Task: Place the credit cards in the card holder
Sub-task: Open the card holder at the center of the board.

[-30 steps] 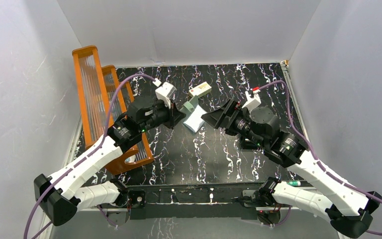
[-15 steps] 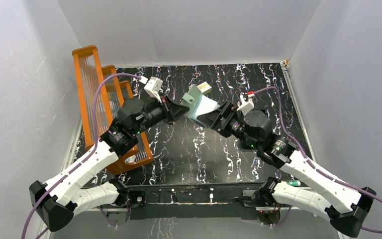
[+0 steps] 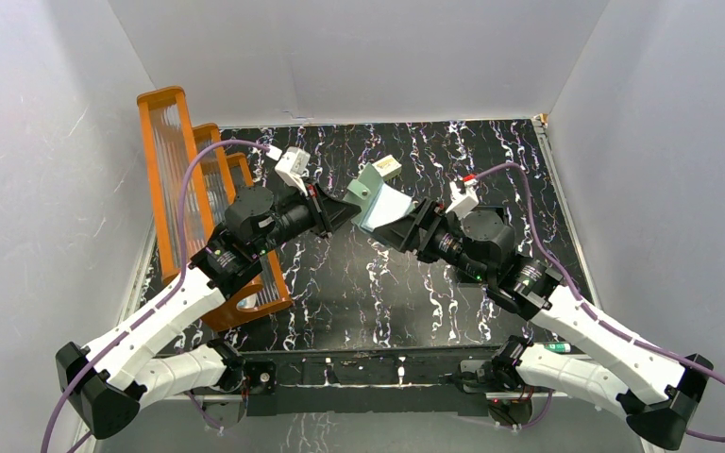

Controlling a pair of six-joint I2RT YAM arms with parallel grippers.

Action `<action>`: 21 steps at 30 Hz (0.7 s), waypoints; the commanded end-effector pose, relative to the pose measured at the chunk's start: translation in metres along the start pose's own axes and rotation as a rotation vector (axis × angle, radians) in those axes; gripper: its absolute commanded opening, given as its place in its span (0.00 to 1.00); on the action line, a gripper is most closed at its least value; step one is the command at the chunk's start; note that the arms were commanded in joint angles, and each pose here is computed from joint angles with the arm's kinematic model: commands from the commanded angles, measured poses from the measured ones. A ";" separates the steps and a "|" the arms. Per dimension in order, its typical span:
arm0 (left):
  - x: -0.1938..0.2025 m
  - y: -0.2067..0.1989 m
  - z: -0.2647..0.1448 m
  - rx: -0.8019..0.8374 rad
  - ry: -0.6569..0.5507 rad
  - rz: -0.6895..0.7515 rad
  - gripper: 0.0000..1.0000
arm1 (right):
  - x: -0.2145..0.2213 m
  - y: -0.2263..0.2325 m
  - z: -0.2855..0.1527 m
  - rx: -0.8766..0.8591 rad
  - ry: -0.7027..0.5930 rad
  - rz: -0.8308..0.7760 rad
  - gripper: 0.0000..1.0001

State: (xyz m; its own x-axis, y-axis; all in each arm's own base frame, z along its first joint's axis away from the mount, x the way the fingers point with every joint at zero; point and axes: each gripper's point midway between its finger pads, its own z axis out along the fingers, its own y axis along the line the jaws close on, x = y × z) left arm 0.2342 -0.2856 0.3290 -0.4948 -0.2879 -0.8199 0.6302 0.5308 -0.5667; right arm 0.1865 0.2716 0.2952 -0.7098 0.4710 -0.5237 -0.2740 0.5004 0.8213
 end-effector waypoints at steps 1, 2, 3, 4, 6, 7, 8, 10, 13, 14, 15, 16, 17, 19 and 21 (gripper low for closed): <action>-0.013 -0.018 -0.008 0.071 -0.049 -0.002 0.00 | -0.020 0.032 -0.004 -0.088 -0.054 0.020 0.88; -0.013 -0.018 -0.008 0.076 -0.052 -0.004 0.00 | -0.021 0.034 -0.003 -0.091 -0.057 0.039 0.90; -0.012 -0.019 -0.009 0.081 -0.052 -0.009 0.00 | -0.021 0.036 -0.002 -0.101 -0.056 0.051 0.91; -0.012 -0.019 -0.009 0.081 -0.049 -0.011 0.00 | -0.022 0.039 -0.001 -0.112 -0.058 0.069 0.91; -0.010 -0.019 -0.009 0.084 -0.044 -0.018 0.00 | -0.023 0.045 0.001 -0.144 -0.062 0.091 0.90; -0.009 -0.019 -0.009 0.086 -0.041 -0.024 0.00 | -0.023 0.045 0.003 -0.154 -0.064 0.101 0.90; -0.008 -0.019 -0.009 0.088 -0.038 -0.028 0.00 | -0.023 0.047 0.003 -0.164 -0.069 0.109 0.90; -0.005 -0.020 -0.008 0.095 -0.031 -0.032 0.00 | -0.025 0.048 0.004 -0.174 -0.081 0.119 0.89; -0.002 -0.017 -0.008 0.091 -0.022 -0.022 0.00 | -0.029 0.053 0.003 -0.188 -0.095 0.119 0.87; -0.001 -0.016 -0.008 0.086 -0.019 -0.018 0.00 | -0.031 0.055 0.002 -0.193 -0.100 0.113 0.86; 0.000 -0.016 -0.008 0.086 -0.016 -0.016 0.00 | -0.032 0.057 0.001 -0.199 -0.103 0.106 0.86; 0.001 -0.015 -0.007 0.084 -0.012 -0.014 0.00 | -0.034 0.058 0.002 -0.197 -0.108 0.103 0.85; 0.001 -0.015 -0.007 0.084 -0.010 -0.015 0.00 | -0.034 0.058 0.002 -0.195 -0.109 0.099 0.85; 0.002 -0.016 -0.007 0.092 -0.007 -0.015 0.00 | -0.035 0.057 0.003 -0.194 -0.114 0.093 0.81; 0.003 -0.017 -0.006 0.100 -0.002 -0.016 0.00 | -0.035 0.060 0.003 -0.210 -0.117 0.091 0.78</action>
State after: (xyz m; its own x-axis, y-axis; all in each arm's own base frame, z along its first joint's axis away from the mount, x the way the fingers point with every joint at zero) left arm 0.2253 -0.2897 0.3246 -0.5295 -0.2875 -0.7981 0.6370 0.4866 -0.5979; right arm 0.1939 0.2866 0.3234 -0.7057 0.5465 -0.4510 -0.2747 0.3757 0.8851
